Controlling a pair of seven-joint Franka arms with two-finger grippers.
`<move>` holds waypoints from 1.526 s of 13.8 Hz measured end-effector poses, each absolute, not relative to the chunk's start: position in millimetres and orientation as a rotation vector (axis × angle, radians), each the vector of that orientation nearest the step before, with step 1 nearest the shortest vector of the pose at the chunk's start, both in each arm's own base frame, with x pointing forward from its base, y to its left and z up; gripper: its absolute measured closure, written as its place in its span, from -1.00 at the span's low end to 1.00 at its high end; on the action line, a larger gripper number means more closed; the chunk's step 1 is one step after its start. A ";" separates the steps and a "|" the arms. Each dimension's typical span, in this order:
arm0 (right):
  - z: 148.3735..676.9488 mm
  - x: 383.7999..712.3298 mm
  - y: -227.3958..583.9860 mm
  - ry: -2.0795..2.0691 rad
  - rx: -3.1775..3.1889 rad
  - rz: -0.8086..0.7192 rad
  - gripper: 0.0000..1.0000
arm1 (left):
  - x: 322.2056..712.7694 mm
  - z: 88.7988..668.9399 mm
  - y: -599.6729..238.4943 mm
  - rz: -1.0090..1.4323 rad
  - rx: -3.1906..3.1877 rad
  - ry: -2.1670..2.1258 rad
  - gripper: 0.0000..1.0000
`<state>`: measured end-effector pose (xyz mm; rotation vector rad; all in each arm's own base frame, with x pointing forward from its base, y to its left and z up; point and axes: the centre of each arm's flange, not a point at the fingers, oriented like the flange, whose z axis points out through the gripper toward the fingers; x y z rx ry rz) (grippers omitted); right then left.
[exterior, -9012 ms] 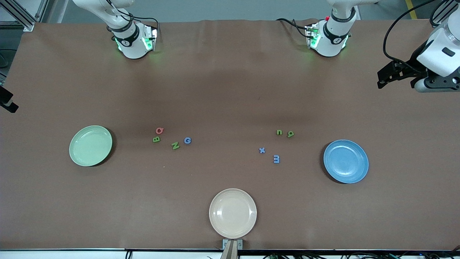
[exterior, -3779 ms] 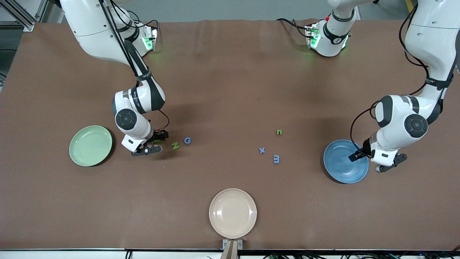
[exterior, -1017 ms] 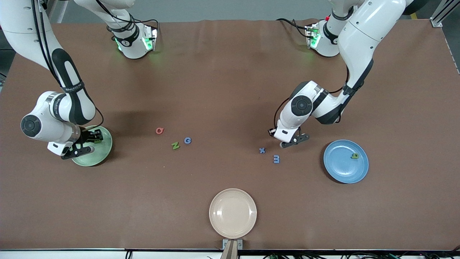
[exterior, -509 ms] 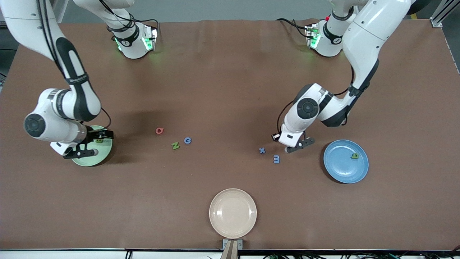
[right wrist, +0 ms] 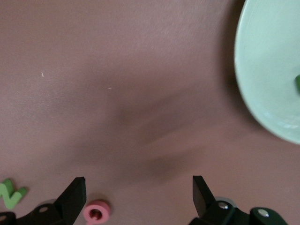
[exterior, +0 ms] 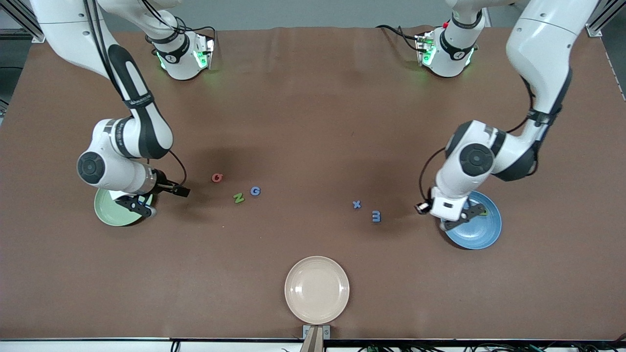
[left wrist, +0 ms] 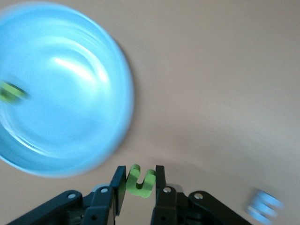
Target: Sort upper and lower case letters into plates
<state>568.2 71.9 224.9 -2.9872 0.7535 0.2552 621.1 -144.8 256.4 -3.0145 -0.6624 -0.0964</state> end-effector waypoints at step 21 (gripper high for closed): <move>173.5 503.7 175.0 0.900 -3.005 0.182 -0.14 | 614.1 268.2 -168.6 0.113 -3.066 -0.499 -0.99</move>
